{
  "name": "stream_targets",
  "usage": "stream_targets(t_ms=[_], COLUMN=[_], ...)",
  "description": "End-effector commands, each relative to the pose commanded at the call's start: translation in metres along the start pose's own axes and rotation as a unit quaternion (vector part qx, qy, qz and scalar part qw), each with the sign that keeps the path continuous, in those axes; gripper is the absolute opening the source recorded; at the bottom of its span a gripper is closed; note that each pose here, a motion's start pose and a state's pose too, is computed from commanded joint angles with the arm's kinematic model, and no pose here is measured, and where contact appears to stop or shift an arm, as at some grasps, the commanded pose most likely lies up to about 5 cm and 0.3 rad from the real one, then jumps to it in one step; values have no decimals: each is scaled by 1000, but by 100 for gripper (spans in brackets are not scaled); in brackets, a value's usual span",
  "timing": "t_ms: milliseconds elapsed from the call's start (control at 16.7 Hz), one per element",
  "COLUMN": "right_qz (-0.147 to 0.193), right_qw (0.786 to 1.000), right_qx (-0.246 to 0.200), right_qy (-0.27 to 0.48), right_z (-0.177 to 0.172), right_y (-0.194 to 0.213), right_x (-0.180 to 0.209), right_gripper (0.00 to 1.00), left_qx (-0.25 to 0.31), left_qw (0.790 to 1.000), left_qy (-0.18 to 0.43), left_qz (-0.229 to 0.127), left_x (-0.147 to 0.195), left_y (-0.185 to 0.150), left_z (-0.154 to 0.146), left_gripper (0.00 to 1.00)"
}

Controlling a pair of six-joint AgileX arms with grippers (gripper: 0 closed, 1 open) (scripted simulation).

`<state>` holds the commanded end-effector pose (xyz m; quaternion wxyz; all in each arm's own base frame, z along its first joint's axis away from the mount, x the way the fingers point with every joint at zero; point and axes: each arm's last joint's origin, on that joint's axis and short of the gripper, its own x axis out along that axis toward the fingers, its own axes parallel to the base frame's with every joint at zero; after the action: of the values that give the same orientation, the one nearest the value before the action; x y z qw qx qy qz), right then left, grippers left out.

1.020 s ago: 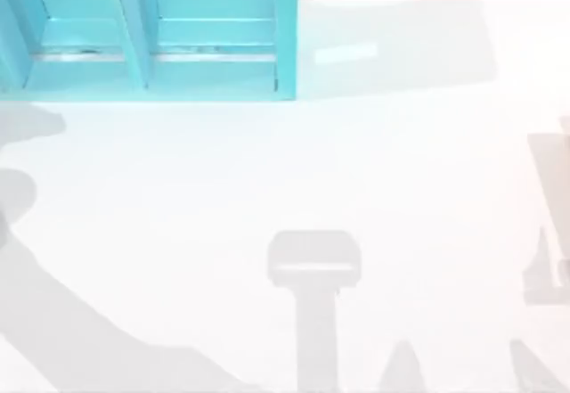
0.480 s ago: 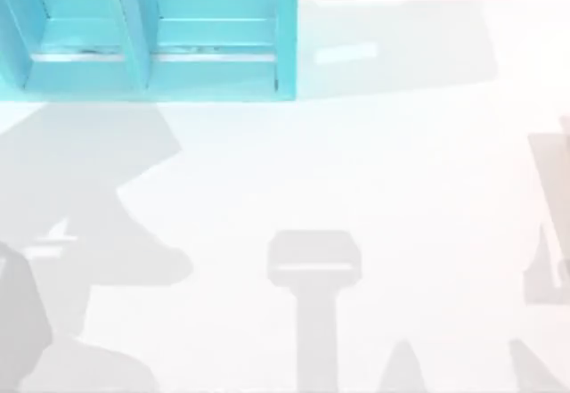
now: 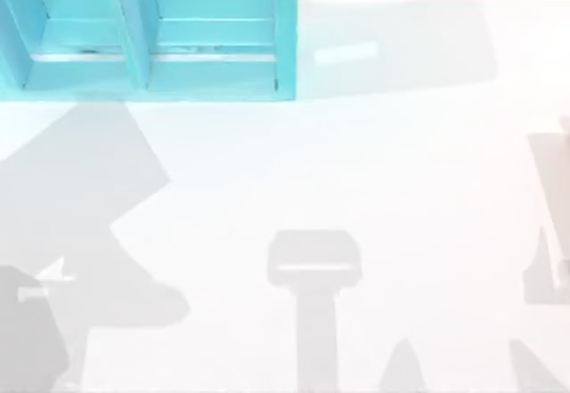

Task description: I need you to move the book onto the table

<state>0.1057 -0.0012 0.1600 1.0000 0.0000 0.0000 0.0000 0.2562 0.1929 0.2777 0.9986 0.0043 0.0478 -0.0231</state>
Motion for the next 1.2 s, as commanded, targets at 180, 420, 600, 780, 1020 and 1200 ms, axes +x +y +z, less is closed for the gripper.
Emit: stream_targets(t_ms=[180,420,600,780,1020,1200], right_qz=[0,0,0,0,0,0], right_qw=[1000,1000,1000,1000,1000,1000], right_qx=[0,0,0,0,0,0], right_qy=[0,0,0,0,0,0], right_z=[0,0,0,0,0,0], right_y=[0,0,0,0,0,0], right_x=[0,0,0,0,0,0], right_gripper=[100,100,100,100,100,100], left_qx=[-11,-135,-274,-379,-430,-441], left_qw=[1000,986,938,860,781,767], left_qy=[9,93,208,321,383,345], left_qz=[-2,6,40,113,241,314], left_x=[4,32,61,86,114,124], left_y=[-1,-15,-44,-89,-172,-251], left_z=[-5,-44,-93,-139,-177,-186], left_gripper=[0,0,0,0,0,0])
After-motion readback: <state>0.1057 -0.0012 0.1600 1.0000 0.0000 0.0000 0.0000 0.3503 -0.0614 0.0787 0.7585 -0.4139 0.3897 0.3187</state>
